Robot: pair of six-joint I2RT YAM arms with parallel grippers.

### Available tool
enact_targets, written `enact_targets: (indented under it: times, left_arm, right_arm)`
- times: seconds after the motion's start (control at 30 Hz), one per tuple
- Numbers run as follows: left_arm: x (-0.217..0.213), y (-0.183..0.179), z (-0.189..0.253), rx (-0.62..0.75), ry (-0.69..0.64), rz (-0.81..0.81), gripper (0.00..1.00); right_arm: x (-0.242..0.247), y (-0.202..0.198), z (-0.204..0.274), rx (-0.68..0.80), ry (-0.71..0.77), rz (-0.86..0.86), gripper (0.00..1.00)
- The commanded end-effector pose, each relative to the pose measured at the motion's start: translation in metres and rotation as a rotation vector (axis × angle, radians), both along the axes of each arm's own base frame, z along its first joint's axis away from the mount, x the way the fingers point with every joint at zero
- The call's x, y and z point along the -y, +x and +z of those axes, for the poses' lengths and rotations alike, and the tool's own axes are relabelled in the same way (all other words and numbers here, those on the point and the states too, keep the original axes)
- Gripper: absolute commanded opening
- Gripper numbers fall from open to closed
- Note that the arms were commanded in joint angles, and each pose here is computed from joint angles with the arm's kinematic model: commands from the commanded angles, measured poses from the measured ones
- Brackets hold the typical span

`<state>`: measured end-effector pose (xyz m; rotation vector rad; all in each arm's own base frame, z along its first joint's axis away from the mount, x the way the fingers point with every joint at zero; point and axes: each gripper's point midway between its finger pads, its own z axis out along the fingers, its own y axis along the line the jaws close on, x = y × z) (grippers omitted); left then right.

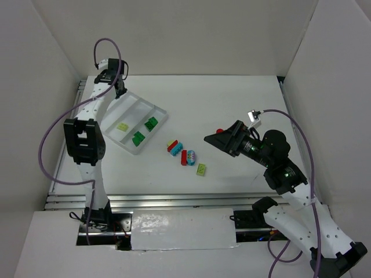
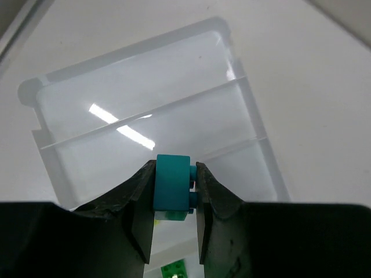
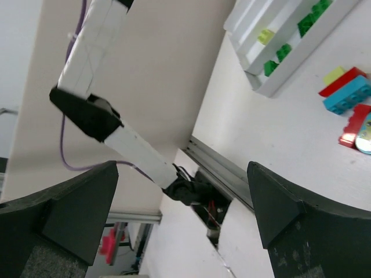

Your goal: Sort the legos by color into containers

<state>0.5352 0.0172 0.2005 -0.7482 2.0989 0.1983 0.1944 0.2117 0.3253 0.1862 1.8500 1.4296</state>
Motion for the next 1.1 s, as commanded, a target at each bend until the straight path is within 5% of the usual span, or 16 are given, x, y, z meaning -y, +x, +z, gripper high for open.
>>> enact_targets:
  times: [0.0,0.37,0.47,0.63,0.7,0.73,0.93,1.07]
  left_arm:
    - [-0.007,-0.016,-0.029,-0.145,-0.013,0.089,0.00]
    - [-0.027,-0.001,-0.098,-0.198,-0.095,0.103,0.03]
    - [-0.024,-0.004,-0.108,-0.210,-0.106,0.089,0.17]
    - [-0.025,-0.004,-0.110,-0.210,-0.102,0.084,0.60]
    - [-0.027,-0.007,-0.108,-0.211,-0.095,0.097,0.69]
    - [-0.027,-0.007,-0.105,-0.201,-0.096,0.096,0.99]
    - [-0.027,-0.011,-0.080,-0.170,-0.105,0.110,1.00]
    - [-0.018,-0.028,-0.036,-0.104,-0.160,0.095,1.00]
  right_arm:
    - [0.010,0.001,-0.014,0.025,-0.082,-0.034,1.00]
    - [0.003,0.005,-0.041,-0.003,-0.140,0.016,1.00]
    - [0.002,0.009,-0.041,-0.004,-0.143,0.015,1.00]
    - [-0.003,0.017,-0.048,-0.016,-0.165,0.029,1.00]
    - [-0.005,0.023,-0.060,-0.051,-0.197,0.026,1.00]
    - [-0.003,0.027,-0.066,-0.065,-0.224,0.019,1.00]
    - [-0.015,0.042,-0.110,-0.181,-0.383,0.035,1.00]
    - [-0.025,0.063,-0.152,-0.235,-0.658,-0.063,1.00]
